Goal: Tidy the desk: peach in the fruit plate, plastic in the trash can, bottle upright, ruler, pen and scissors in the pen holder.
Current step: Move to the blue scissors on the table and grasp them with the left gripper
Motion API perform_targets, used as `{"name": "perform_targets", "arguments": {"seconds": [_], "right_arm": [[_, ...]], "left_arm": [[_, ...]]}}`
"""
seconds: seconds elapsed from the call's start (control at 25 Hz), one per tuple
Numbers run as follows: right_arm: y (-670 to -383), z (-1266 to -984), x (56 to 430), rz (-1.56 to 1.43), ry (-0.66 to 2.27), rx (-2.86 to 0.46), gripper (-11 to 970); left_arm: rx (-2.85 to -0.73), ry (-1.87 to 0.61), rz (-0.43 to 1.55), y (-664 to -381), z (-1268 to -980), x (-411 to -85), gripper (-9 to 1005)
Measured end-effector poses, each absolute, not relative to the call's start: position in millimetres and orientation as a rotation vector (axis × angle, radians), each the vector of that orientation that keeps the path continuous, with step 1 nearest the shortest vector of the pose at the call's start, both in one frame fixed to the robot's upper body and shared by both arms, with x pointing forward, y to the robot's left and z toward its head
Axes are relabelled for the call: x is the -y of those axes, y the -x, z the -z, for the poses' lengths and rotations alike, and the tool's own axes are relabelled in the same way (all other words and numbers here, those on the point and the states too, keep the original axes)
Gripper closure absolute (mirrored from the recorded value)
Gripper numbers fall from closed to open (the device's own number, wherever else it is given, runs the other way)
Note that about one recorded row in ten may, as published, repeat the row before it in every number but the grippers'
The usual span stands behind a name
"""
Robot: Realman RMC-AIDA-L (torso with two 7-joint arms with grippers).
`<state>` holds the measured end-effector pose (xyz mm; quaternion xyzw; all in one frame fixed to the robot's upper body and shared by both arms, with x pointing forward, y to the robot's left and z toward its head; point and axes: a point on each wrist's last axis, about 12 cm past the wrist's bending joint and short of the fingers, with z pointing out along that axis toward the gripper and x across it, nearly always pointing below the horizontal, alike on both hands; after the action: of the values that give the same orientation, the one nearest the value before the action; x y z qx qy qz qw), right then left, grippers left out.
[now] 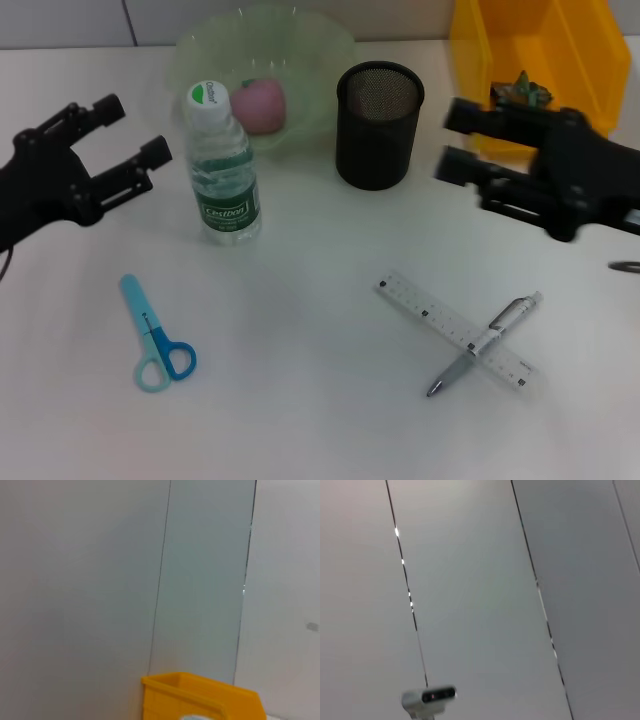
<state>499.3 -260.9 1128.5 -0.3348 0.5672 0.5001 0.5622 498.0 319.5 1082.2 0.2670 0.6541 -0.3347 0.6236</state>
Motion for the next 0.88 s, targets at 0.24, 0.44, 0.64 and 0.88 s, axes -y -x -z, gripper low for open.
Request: {"name": "perform_targets", "arguments": {"seconds": [0.24,0.44,0.64,0.88], "right_arm": [[-481.0,-1115.1,282.1,-1.180,0.686,-1.333,402],[-467.9,-1093.7,297.1,-1.085,0.590,-1.345,402],[-464.5,-1079.1,299.8,-1.023,0.544,-1.362,402],[-471.9,-1066.5,294.4,-0.953,0.528,-1.399,402]], "left_arm": [[-1.600,-0.609,0.874,-499.0,-1080.0,-315.6,205],[-1.773,-0.546,0.996,-509.1,-1097.9,-324.5,204],[-1.994,-0.429,1.057,-518.5,-1121.8,-334.9,205],[-2.295,-0.422,0.961,-526.3,-1153.0,-321.8,210]]}}
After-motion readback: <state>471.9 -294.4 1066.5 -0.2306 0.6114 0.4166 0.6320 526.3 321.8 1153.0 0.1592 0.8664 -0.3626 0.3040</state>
